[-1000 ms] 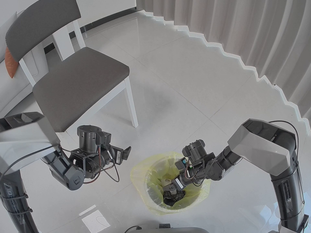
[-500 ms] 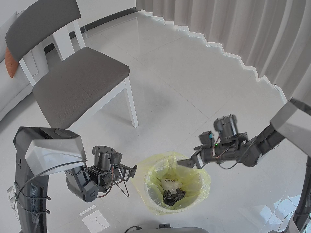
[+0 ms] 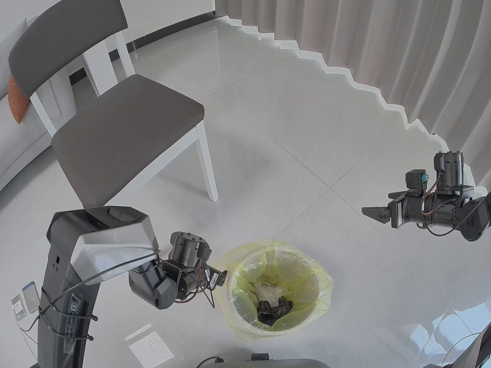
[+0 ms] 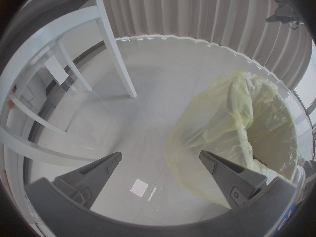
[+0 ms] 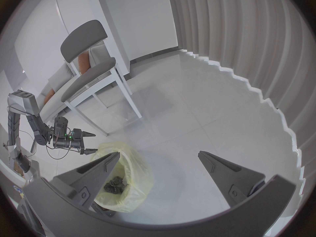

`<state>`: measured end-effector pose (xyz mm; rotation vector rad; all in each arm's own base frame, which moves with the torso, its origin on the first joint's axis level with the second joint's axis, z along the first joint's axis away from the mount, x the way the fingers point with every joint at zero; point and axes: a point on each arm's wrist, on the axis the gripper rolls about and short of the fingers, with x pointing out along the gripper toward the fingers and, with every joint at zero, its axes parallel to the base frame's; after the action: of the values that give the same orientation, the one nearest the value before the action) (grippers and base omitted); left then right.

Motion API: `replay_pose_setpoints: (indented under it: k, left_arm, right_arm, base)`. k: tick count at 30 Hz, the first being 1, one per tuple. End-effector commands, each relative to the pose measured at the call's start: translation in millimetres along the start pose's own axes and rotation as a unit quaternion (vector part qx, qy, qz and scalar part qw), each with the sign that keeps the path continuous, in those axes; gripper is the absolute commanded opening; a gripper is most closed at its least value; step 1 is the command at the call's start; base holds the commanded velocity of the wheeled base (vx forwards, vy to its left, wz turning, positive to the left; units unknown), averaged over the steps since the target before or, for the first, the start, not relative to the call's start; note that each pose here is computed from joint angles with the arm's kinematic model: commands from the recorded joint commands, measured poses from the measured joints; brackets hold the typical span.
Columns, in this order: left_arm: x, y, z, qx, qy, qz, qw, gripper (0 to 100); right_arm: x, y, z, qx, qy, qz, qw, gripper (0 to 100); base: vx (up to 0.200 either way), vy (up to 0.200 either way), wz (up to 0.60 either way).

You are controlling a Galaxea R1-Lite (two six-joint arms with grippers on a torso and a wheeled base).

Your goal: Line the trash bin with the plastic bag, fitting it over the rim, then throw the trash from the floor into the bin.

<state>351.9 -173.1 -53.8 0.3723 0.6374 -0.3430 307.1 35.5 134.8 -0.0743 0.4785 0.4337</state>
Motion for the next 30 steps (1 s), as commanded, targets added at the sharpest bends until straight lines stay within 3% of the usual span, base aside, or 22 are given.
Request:
replay_pose_setpoints:
  k: [1, 4, 7, 11, 15, 21, 23, 27, 30]
  left_arm:
    - [20.8, -13.6, 13.4, 0.011, 0.003, -0.009, 0.9999, 100]
    - [31.0, -9.5, 17.7, 0.009, 0.003, -0.003, 1.0, 100]
    - [40.4, 19.1, 15.5, 0.001, 0.006, 0.035, 0.9994, 100]
    - [16.7, 41.6, 19.0, -0.021, -0.003, 0.047, 0.9987, 100]
    - [-47.6, 54.0, 37.2, -0.045, -0.068, 0.018, 0.9965, 100]
    - [-111.0, 61.6, 67.8, -0.063, -0.142, 0.023, 0.9877, 100]
    - [-153.5, 55.6, 82.2, -0.091, -0.187, 0.008, 0.9781, 100]
    - [-200.1, 58.6, 82.9, -0.117, -0.221, 0.014, 0.9681, 100]
    - [-232.9, 63.6, 76.9, -0.125, -0.245, 0.033, 0.9608, 100]
  right_arm:
    - [-29.8, 2.7, -2.2, -0.008, -0.013, -0.013, 0.9998, 100]
    - [-34.1, 4.4, -2.9, -0.009, -0.016, -0.013, 0.9998, 100]
    - [-43.5, 7.6, -2.2, -0.01, -0.024, -0.014, 0.9996, 100]
    - [-52.6, 9.5, 0.9, -0.011, -0.036, -0.017, 0.9992, 100]
    - [-59.2, 6.9, -3.5, -0.002, -0.037, -0.03, 0.9989, 100]
    - [-85.4, 17.2, -7.4, 0.006, -0.057, -0.038, 0.9976, 100]
    - [-104.6, 24.6, -10.0, 0.009, -0.075, -0.047, 0.996, 100]
    - [-134.7, 33.8, -22.4, 0.033, -0.099, -0.081, 0.9913, 100]
    - [-163.8, 47.2, -35.3, 0.047, -0.132, -0.082, 0.9867, 100]
  base:
    - [0.0, 0.0, 0.0]
    - [0.0, 0.0, 0.0]
    - [0.0, 0.0, 0.0]
    - [0.0, 0.0, 0.0]
    - [0.0, 0.0, 0.0]
    - [0.0, 0.0, 0.0]
    - [0.0, 0.0, 0.0]
    - [0.0, 0.0, 0.0]
    - [0.0, 0.0, 0.0]
